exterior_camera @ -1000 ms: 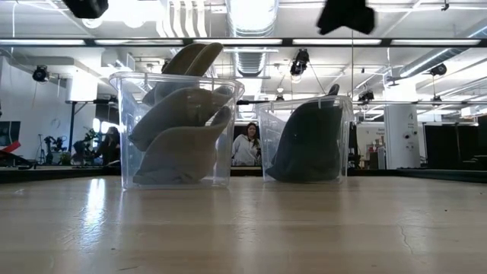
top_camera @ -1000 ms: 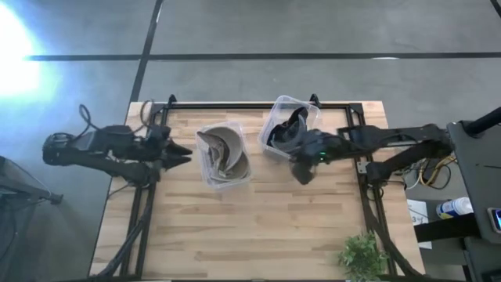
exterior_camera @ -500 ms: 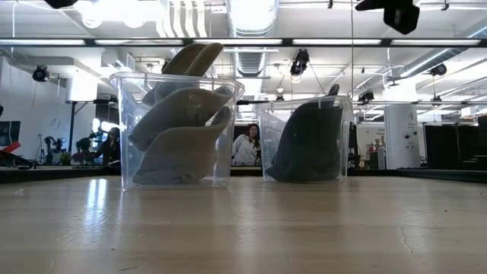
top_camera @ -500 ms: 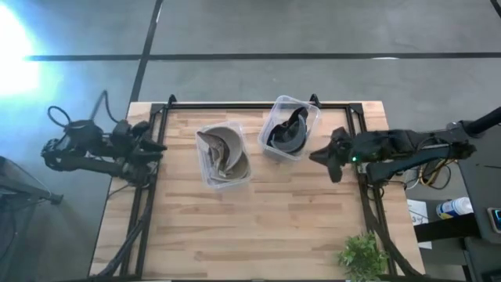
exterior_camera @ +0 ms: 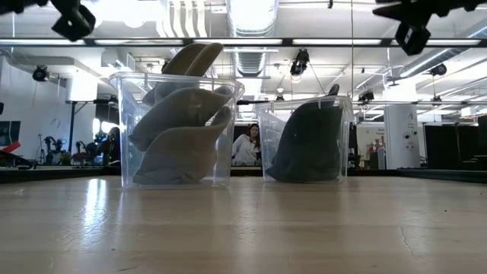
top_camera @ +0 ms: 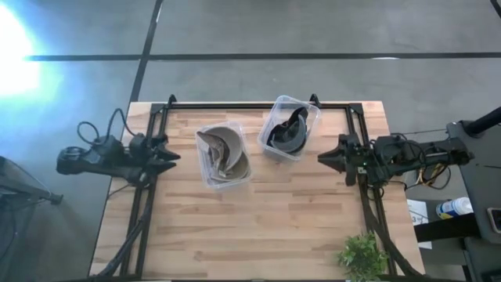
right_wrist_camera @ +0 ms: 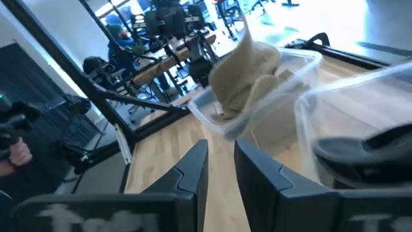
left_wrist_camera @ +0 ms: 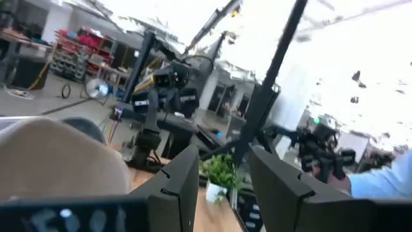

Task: Pick & Place hat
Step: Return to Home Position

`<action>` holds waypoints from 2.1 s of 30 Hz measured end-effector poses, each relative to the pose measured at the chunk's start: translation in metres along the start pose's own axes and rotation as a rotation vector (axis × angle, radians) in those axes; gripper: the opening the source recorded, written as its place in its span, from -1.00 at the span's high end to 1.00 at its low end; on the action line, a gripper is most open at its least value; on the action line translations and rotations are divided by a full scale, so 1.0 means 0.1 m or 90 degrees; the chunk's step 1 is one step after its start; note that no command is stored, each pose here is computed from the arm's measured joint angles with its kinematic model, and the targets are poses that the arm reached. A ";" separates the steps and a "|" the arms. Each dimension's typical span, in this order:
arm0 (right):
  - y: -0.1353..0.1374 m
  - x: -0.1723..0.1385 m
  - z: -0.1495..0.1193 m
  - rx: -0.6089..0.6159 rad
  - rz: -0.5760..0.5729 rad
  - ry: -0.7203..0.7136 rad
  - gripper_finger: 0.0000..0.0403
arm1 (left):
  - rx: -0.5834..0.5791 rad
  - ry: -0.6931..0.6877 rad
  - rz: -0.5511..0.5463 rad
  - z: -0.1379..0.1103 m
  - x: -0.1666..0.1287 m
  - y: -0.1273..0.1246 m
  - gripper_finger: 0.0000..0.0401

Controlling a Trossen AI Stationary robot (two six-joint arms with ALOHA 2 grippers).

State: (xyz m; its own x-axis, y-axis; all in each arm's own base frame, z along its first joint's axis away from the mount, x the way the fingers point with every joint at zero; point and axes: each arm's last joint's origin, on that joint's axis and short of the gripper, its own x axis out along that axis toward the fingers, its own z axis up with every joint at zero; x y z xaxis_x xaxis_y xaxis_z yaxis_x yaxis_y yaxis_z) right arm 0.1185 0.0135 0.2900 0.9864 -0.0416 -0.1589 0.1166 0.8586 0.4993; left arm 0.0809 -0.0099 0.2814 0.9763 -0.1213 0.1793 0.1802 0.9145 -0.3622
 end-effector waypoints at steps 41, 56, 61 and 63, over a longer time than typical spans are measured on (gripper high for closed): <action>-0.51 0.13 -0.85 -0.023 -0.086 0.124 0.60 | 0.229 0.006 0.122 -0.71 -0.05 0.34 0.35; -0.69 0.15 -1.15 -0.037 -0.120 0.178 0.66 | 0.303 0.074 0.108 -1.03 -0.05 0.46 0.35; -0.74 0.15 -1.22 -0.040 -0.130 0.193 0.62 | 0.259 0.094 0.074 -1.04 -0.05 0.49 0.35; -0.76 0.15 -1.25 -0.042 -0.133 0.198 0.61 | 0.238 0.092 0.079 -1.03 -0.06 0.52 0.35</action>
State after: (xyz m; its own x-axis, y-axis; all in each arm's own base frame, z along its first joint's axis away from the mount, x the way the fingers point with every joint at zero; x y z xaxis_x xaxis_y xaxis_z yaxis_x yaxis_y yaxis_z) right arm 0.1100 0.0118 0.1430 0.8585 -0.0705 -0.5080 0.2941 0.8792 0.3749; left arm 0.0972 -0.0016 0.1673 0.9994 -0.0295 0.0160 0.0297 0.9995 -0.0118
